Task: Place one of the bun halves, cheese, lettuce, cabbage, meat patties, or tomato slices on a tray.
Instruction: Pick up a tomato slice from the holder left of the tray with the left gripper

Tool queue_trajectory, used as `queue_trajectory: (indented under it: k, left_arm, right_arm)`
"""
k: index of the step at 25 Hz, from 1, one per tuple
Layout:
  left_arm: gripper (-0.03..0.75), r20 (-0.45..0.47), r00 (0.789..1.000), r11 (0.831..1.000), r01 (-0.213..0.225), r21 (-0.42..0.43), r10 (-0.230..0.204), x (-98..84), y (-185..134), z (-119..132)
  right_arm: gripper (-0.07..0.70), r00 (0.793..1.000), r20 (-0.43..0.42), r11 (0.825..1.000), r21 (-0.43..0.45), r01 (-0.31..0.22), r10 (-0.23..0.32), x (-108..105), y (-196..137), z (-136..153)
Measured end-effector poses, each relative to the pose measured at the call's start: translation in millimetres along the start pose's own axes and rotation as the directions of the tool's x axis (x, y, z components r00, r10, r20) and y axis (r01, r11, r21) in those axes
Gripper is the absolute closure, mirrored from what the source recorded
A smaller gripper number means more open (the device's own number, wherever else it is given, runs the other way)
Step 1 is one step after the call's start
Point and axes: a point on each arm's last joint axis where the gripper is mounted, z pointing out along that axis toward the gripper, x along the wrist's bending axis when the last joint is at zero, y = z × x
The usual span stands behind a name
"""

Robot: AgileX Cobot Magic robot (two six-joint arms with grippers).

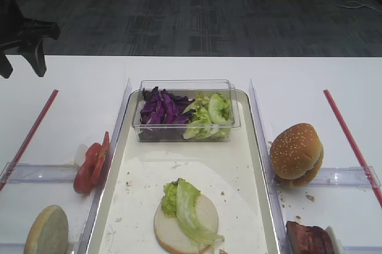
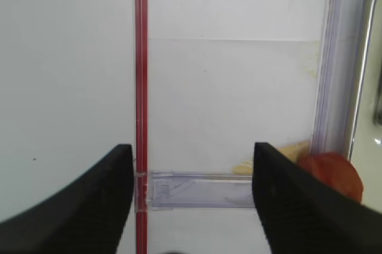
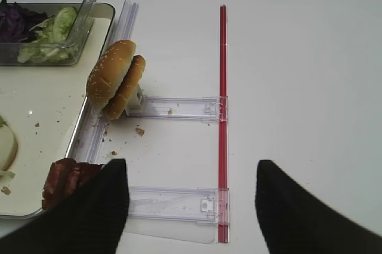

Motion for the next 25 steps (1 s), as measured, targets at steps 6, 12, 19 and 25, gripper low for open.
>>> queue_trajectory:
  k: [6,12,19,25]
  left_arm:
    - [0.303,0.001,1.0,1.0,-0.001,0.0,0.001,-0.1,0.0,0.0]
    - [0.303,0.013,1.0,0.999,-0.012,0.046,0.012,-10.0,-28.5,-1.3]
    - [0.303,0.026,0.999,0.995,-0.031,0.09,0.029,-31.4,-68.8,4.6]
    - [0.303,0.042,0.997,0.995,-0.065,0.072,0.062,-55.5,-84.5,9.0]
  right_arm:
    - [0.164,1.0,0.0,1.0,0.0,0.0,0.0,0.0,0.0,0.0]
    - [0.164,1.0,0.0,1.0,0.0,0.0,0.0,0.0,0.0,0.0]
    - [0.164,1.0,0.0,1.0,0.0,0.0,0.0,0.0,0.0,0.0]
    - [0.164,1.0,0.0,1.0,0.0,0.0,0.0,0.0,0.0,0.0]
